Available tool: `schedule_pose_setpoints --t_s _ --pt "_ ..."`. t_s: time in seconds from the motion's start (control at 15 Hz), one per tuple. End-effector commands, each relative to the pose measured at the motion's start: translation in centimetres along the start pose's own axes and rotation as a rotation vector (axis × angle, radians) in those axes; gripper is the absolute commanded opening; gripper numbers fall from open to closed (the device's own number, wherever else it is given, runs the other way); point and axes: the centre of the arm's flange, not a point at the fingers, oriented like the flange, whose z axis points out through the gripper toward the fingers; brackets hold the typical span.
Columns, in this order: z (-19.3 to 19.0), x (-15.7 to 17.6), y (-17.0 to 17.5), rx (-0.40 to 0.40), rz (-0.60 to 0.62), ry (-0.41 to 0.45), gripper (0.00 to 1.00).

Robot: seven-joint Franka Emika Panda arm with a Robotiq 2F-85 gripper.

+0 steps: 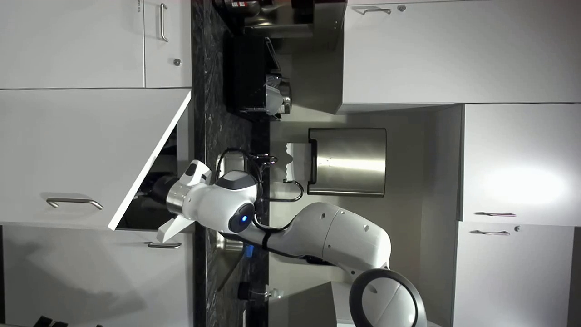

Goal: Open the left bottom cabinet door

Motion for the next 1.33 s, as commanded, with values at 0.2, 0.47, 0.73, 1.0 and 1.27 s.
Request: schedule_pose_setpoints --t_s 0.2,0.47,0.73,1.0,1.27 --pt "-1.5 3.8 1.5 0.055 -0.152 0.012 0.00" --pt "-2.3 5.5 1.9 0.042 -0.224 0.022 0.00" --pt "-2.4 6.8 1.5 0.044 -0.279 0.025 0.00" --pt "-2.5 7.7 0.6 0.053 -0.330 0.032 0.00" --pt "-3.0 8.9 -0.3 0.048 -0.384 0.038 0.00"
